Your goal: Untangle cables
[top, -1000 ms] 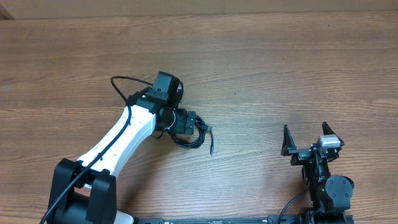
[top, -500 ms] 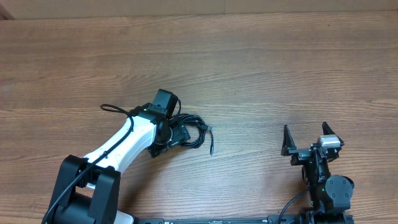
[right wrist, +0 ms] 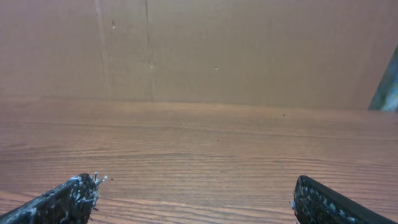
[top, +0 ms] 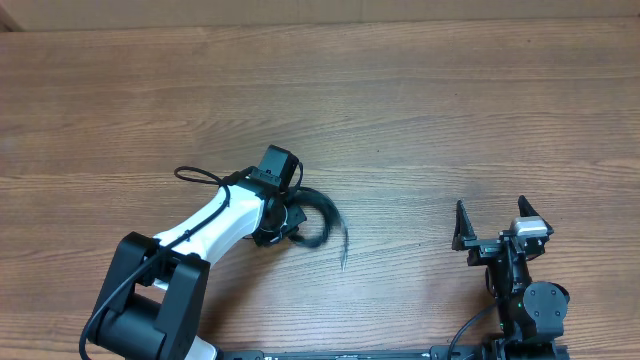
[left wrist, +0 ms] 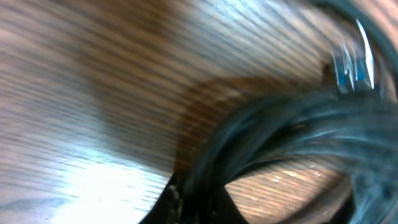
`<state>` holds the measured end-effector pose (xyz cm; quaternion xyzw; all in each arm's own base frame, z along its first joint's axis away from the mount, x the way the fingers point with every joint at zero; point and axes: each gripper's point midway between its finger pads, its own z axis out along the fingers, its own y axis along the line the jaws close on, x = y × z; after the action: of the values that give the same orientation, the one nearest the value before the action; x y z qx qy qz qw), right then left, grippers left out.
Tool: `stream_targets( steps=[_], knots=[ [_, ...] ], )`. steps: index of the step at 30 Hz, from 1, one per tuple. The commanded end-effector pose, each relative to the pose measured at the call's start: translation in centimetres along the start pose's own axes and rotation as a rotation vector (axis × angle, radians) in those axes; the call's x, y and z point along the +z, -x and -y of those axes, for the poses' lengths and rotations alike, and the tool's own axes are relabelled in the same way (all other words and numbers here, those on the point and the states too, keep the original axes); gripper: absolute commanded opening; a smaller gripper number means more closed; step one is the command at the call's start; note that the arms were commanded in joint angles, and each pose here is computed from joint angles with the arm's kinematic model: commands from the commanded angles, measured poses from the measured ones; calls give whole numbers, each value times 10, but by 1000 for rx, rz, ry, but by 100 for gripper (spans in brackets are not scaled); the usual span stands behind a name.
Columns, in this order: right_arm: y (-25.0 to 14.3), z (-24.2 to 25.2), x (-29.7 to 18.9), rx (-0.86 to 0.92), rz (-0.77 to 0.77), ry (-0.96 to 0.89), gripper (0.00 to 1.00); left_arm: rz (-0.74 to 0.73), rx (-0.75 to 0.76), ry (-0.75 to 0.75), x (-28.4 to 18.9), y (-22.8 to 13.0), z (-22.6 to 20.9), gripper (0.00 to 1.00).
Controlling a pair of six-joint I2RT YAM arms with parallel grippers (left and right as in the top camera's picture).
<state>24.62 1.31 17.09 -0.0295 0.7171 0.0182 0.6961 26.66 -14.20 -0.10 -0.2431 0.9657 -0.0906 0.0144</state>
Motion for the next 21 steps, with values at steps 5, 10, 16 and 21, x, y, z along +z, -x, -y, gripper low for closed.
stream_targets(
  steps=[5, 10, 16, 21],
  knots=[
    [-1, -1, 0, -4, 7, 3, 100, -17, 271, 17, -26, 12, -5, 4],
    [-1, -1, 0, -4, 7, 3, 100, 63, 450, -38, -97, 34, 7, 4],
    [-1, -1, 0, -5, 7, 3, 100, 138, 725, -257, -166, 10, 34, 4],
    [-1, -1, 0, -4, 7, 3, 100, 149, 738, -271, -183, -3, 26, 4]
  ],
)
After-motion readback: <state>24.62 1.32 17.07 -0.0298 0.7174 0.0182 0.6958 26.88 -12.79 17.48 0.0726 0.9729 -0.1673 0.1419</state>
